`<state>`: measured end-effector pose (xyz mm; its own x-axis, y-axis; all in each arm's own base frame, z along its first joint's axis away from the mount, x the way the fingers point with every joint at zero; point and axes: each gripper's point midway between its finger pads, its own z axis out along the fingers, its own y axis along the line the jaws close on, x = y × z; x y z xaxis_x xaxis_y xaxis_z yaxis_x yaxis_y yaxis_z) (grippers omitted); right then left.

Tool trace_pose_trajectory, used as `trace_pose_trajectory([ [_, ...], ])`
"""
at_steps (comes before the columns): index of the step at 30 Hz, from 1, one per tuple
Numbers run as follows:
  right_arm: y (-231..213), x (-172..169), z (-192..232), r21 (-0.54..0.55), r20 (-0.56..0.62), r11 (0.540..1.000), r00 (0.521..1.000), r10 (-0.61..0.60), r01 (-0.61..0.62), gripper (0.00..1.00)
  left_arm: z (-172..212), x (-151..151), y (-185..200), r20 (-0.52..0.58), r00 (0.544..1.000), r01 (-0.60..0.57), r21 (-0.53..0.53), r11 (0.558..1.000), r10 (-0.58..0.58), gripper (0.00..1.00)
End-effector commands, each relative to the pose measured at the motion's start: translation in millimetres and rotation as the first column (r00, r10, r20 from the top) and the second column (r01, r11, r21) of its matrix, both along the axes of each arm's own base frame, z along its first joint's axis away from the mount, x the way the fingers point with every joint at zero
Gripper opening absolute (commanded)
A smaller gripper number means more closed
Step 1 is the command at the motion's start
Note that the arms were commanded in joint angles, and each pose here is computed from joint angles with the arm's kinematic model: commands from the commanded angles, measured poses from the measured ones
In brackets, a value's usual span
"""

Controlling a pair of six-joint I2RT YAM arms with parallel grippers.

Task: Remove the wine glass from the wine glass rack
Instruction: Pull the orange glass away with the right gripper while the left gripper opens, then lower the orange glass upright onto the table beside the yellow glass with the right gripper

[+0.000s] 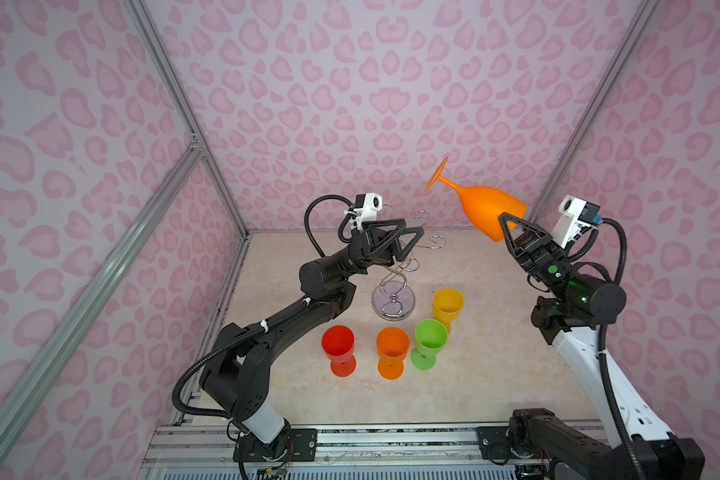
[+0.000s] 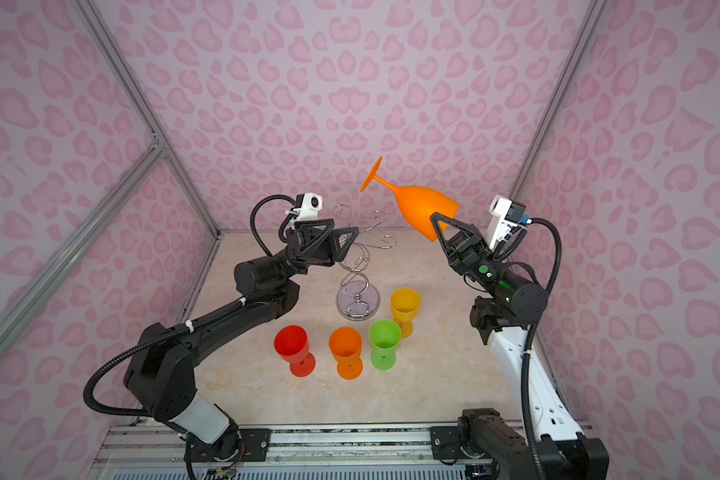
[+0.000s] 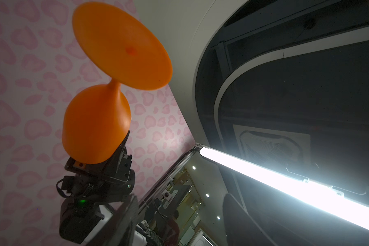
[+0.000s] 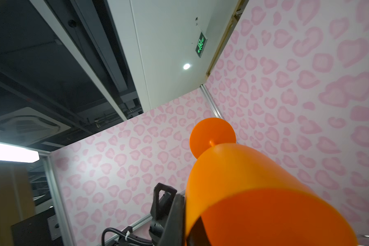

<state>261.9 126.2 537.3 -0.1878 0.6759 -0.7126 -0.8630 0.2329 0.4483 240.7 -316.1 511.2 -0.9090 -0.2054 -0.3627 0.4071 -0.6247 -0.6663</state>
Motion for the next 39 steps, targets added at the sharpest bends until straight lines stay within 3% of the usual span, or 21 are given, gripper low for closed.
trace_pose_trajectory([
  [1,-21,43,-54,-0.336,-0.163,0.887,0.909,-0.385,0.316,0.00,3,-24,5,0.155,0.988,-0.019,0.003,1.000,0.018,0.67],
  [3,-48,47,-70,-0.510,-0.181,0.749,0.798,-0.575,0.424,0.00,2,-29,6,0.198,0.980,-0.035,0.013,0.999,0.032,0.68],
  [6,-78,59,-106,-0.694,-0.242,0.597,0.651,-0.720,0.403,0.00,-1,-35,4,0.255,0.966,-0.062,0.049,0.997,0.048,0.69],
  [9,-91,76,-155,-0.802,-0.317,0.529,0.554,-0.770,0.277,0.00,-4,-38,1,0.298,0.952,-0.103,0.089,0.991,0.073,0.70],
  [14,-90,106,-233,-0.882,-0.373,0.463,0.473,-0.798,0.085,0.00,-15,-37,-3,0.352,0.928,-0.188,0.169,0.967,0.119,0.71],
  [20,-71,134,-289,-0.918,-0.378,0.389,0.462,-0.802,-0.075,0.00,-21,-40,0,0.380,0.911,-0.256,0.214,0.943,0.161,0.71],
  [24,-50,146,-321,-0.914,-0.404,0.350,0.487,-0.774,-0.204,0.00,-22,-43,3,0.388,0.904,-0.280,0.222,0.934,0.179,0.71],
  [33,-17,154,-365,-0.878,-0.465,0.309,0.496,-0.734,-0.367,0.00,-23,-47,6,0.406,0.894,-0.303,0.238,0.923,0.188,0.71],
  [39,3,153,-378,-0.853,-0.506,0.317,0.508,-0.697,-0.414,0.00,-26,-46,6,0.409,0.893,-0.310,0.248,0.918,0.190,0.71],
])
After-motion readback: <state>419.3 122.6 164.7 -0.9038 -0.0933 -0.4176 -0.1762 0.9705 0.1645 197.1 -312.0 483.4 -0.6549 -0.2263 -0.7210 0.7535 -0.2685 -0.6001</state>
